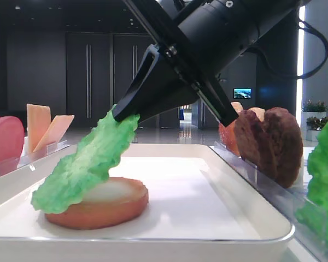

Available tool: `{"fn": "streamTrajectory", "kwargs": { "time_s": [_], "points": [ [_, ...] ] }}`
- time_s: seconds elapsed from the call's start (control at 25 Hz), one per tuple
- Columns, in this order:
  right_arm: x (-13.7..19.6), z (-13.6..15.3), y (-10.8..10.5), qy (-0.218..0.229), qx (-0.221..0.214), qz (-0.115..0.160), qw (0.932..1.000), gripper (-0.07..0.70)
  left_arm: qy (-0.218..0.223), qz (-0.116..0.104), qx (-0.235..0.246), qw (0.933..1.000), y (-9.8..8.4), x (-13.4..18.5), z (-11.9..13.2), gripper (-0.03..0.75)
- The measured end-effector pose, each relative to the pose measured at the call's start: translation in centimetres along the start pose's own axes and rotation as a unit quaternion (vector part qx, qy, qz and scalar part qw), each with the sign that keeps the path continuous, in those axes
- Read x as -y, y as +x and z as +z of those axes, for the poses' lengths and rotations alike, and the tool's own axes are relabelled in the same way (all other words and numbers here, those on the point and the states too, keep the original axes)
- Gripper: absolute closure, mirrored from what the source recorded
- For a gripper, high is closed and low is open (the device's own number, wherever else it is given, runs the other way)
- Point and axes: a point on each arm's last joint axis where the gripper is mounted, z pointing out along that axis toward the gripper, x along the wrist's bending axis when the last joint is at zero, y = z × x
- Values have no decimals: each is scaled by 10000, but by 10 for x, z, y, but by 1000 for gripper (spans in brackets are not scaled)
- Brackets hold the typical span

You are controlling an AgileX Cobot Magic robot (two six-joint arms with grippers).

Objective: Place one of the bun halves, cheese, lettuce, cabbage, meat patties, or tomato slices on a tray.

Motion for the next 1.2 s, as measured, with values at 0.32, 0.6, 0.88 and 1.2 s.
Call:
{"fn": "streamTrajectory", "kwargs": {
  "time_s": [0.32,0.6,0.88,1.2],
  "points": [
    [1,0,-2,44,89,-45,9999,593,0,0,0,10000,0,0,0,244],
    [0,0,-3,2,140,-46,9999,356,0,0,0,10000,0,0,0,244],
    [-2,-1,-4,-112,264,-71,9996,20,0,0,0,10000,0,0,0,244],
    [-14,-39,14,-666,506,-668,9943,17,0,0,0,10000,0,0,0,244]
  ]
}}
